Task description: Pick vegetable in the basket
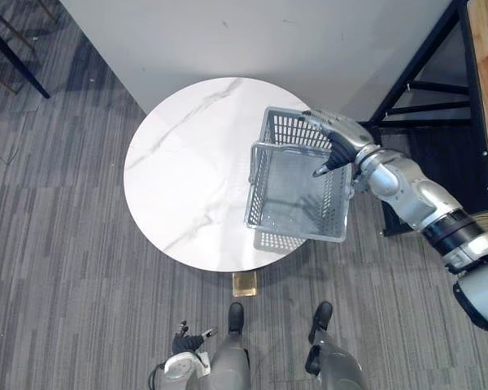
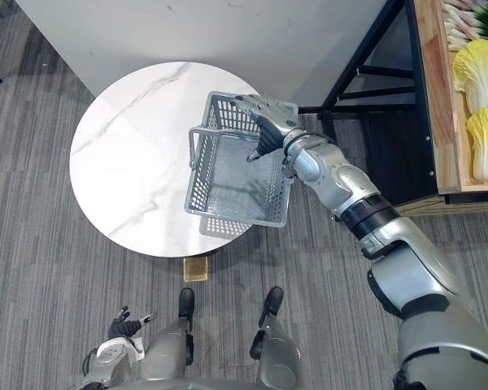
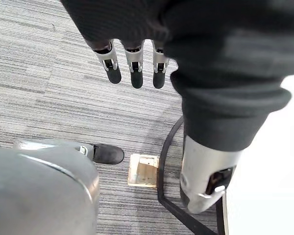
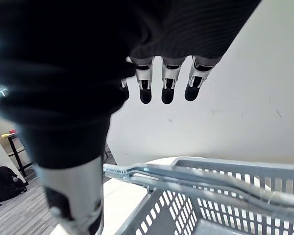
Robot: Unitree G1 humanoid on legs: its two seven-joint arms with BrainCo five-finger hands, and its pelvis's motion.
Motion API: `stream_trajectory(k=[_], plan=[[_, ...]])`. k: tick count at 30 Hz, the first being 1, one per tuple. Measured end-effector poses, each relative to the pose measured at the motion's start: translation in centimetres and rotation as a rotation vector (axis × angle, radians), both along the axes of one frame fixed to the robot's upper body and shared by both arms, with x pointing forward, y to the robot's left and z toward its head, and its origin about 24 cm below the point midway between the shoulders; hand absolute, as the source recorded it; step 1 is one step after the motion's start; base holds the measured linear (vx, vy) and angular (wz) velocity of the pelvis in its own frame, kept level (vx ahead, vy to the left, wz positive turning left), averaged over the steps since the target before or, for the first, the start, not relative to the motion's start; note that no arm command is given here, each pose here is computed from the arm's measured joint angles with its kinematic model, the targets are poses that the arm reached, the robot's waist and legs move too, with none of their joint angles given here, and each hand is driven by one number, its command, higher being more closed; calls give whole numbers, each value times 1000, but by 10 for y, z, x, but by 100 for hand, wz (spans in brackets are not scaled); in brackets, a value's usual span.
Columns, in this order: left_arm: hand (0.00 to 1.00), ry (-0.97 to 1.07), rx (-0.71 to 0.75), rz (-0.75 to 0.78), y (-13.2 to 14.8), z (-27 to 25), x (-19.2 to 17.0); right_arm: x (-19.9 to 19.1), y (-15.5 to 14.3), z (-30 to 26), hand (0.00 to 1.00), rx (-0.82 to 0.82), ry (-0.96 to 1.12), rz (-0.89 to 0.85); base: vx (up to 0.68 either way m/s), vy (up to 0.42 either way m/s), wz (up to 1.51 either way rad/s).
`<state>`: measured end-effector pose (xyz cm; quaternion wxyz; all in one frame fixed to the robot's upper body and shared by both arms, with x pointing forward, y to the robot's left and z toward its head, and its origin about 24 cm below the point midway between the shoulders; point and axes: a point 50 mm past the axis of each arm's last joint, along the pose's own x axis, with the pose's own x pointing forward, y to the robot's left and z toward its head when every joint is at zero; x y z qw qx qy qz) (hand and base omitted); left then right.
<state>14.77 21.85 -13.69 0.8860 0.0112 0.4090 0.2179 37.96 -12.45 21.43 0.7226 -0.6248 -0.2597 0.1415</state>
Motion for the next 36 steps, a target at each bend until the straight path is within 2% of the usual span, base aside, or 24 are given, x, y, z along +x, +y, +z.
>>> stream_trajectory(k=[18,28,29,36], plan=[[0,-21,25,5,3,4,7,24,3,-3,0,-33,37,-127,-6,2,1],[0,-25,36,0,3,5,9,33,-8,7,0,40,35,-204,-5,4,5],[0,-25,36,-1,3,5,9,34,-10,7,100,40,39,-216,0,0,0],[0,-32,39,-24,0,6,13,36,-22,5,100,73,56,-277,0,0,0]])
